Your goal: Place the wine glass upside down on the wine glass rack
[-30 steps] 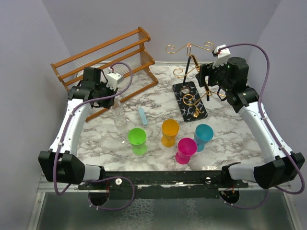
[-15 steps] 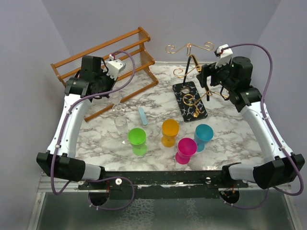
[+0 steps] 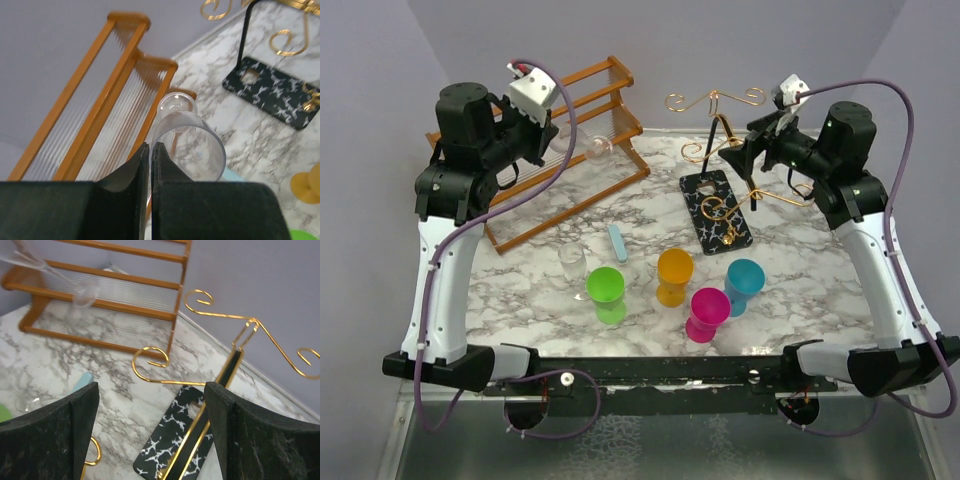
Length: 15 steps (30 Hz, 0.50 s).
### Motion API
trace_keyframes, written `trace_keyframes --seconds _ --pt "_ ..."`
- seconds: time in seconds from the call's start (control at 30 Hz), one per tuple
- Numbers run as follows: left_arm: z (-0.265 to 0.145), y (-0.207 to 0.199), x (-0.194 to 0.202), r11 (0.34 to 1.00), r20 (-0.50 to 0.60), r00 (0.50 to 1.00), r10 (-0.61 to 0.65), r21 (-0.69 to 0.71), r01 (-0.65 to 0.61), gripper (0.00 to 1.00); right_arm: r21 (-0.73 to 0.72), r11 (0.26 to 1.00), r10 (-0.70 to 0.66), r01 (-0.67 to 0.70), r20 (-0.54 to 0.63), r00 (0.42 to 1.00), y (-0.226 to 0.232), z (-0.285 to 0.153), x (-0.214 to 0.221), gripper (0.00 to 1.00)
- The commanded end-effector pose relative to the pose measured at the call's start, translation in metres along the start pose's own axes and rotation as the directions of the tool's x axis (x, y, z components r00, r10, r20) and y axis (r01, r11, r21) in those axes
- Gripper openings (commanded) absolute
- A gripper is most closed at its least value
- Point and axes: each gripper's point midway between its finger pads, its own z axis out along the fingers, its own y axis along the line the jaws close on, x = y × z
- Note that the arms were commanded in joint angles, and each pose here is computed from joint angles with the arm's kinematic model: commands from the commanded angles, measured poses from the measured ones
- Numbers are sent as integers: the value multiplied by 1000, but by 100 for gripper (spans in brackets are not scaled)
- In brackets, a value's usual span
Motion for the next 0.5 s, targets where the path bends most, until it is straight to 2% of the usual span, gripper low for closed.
trace_keyframes --seconds 0.0,0.13,0.27,0.47 --pt "-31 -21 -96 995 370 928 -30 102 -9 0 -304 952 32 -17 47 998 45 6 -19 85" --pt "-31 -32 -127 971 431 886 -172 227 78 0 -436 892 159 -124 44 986 62 16 -27 84" --pt "-33 -45 -153 931 475 840 -264 353 93 0 -458 852 275 -251 -16 961 63 38 -30 78" --pt "-15 -39 -154 920 470 827 -308 367 135 0 -494 805 359 -327 -33 933 68 52 -35 75"
